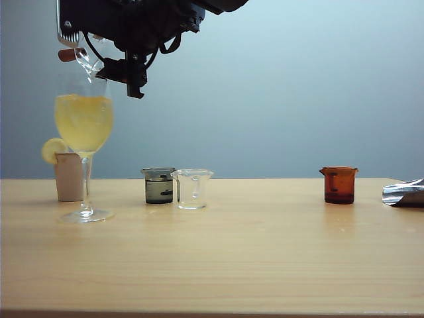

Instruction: Pick up the third measuring cup from the left, pour the pineapple juice inside into the goblet, and finally put the measuring cup back in its original place.

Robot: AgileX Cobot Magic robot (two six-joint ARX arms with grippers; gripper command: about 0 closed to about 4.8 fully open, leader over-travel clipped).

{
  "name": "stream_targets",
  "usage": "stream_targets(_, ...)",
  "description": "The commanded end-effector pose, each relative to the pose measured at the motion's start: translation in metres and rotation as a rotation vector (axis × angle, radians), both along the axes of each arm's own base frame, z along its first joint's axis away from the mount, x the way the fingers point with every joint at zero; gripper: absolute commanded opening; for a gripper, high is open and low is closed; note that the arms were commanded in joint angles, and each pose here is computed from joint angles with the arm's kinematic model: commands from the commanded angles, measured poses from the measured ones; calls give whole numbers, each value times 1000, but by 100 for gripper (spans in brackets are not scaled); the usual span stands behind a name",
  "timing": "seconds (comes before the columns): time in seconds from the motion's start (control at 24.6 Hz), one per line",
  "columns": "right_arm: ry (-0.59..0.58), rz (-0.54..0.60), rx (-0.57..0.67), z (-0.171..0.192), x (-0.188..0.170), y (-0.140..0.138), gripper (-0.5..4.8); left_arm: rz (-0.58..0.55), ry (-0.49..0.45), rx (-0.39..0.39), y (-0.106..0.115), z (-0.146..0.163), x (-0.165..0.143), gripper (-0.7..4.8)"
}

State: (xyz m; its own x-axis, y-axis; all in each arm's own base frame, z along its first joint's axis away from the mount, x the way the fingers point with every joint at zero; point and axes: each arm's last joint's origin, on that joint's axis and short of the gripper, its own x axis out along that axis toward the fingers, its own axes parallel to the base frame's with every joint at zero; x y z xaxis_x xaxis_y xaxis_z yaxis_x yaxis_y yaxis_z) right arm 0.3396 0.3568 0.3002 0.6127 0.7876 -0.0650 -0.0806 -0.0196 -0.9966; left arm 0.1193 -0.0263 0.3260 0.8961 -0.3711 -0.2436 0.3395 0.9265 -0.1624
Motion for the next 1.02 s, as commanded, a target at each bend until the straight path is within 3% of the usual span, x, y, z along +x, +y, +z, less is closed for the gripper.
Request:
stream_targets(0.04,106,-2,143,11,-3,0,-1,-4,-14,0,0,2,-1,-5)
stream_targets(0.33,276,-14,286,15,-2,-3,-1,-4,-13,0,0,2,-1,-5)
stream_targets(0.57,422,-53,466,26,10,-21,-1,-4,-15,-1,0,3,-1,-5)
stream_targets(0.85,506,-106,647,42,31,-55,-1,-4,-14,0,0,2,-1,-5)
stream_targets(1.02,558,-166,764,51,50,-88,-1,-4,-13,0,0,2,-1,-5)
